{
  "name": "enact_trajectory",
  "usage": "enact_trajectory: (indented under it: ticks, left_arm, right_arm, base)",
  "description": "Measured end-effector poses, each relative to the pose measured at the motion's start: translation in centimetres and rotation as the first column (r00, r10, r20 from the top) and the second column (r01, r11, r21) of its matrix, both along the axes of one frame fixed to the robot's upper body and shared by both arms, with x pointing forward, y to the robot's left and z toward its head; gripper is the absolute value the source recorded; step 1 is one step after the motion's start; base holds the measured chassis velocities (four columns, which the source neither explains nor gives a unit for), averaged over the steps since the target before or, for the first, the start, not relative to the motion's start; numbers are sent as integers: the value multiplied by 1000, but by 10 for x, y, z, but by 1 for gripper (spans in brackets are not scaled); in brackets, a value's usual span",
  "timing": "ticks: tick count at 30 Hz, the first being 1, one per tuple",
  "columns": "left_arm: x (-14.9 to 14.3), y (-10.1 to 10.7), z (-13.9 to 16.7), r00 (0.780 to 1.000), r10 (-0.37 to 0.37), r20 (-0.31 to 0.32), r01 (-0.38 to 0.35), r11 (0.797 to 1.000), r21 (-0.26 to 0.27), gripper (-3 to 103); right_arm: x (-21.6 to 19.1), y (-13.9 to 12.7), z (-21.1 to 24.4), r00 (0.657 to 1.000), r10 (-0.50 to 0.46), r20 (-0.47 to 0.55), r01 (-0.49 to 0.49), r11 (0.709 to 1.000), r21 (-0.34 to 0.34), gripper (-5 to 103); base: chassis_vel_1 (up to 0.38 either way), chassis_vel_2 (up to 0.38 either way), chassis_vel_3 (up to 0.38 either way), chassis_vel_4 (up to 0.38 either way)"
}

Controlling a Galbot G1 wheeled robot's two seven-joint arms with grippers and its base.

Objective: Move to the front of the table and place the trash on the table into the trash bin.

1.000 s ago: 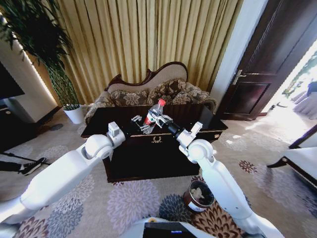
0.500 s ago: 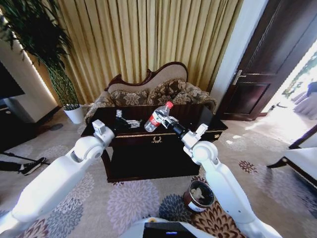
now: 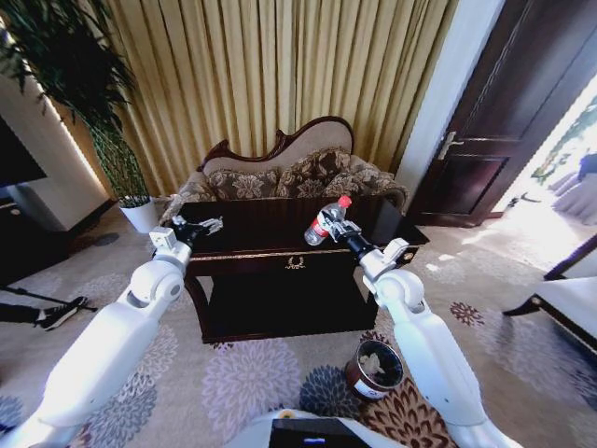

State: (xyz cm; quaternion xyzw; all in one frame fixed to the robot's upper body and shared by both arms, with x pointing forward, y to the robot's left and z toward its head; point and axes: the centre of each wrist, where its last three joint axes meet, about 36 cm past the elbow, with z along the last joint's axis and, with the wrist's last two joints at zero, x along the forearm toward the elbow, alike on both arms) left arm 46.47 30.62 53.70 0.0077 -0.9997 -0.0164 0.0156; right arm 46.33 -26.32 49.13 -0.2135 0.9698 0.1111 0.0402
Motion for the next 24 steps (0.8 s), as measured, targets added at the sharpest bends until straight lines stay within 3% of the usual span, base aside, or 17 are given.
enact_trajectory:
  ticks: [5, 10, 21, 24]
  left_arm:
    - [-2, 19, -4, 997, 73, -22, -73, 997, -8, 100]
    - [-9, 40, -8, 999, 47, -23, -47, 999, 3, 100]
    - [-14, 47, -14, 998, 47, -38, -47, 999, 5, 100]
    - [-14, 48, -14, 998, 50, -38, -50, 999, 2, 100]
  right_arm:
    - [3, -1, -9, 999, -45, -3, 45, 997, -58, 26]
    - [6, -1, -17, 997, -77, -7, 76, 991, -112, 26]
    - [11, -6, -15, 995, -95, 6, 95, 985, -141, 26]
    - [15, -17, -18, 993, -121, -2, 119, 979, -166, 26]
  base:
    - [0, 0, 0, 0]
    - [0, 0, 0, 0]
    - [0, 0, 0, 0]
    - [0, 0, 0, 0]
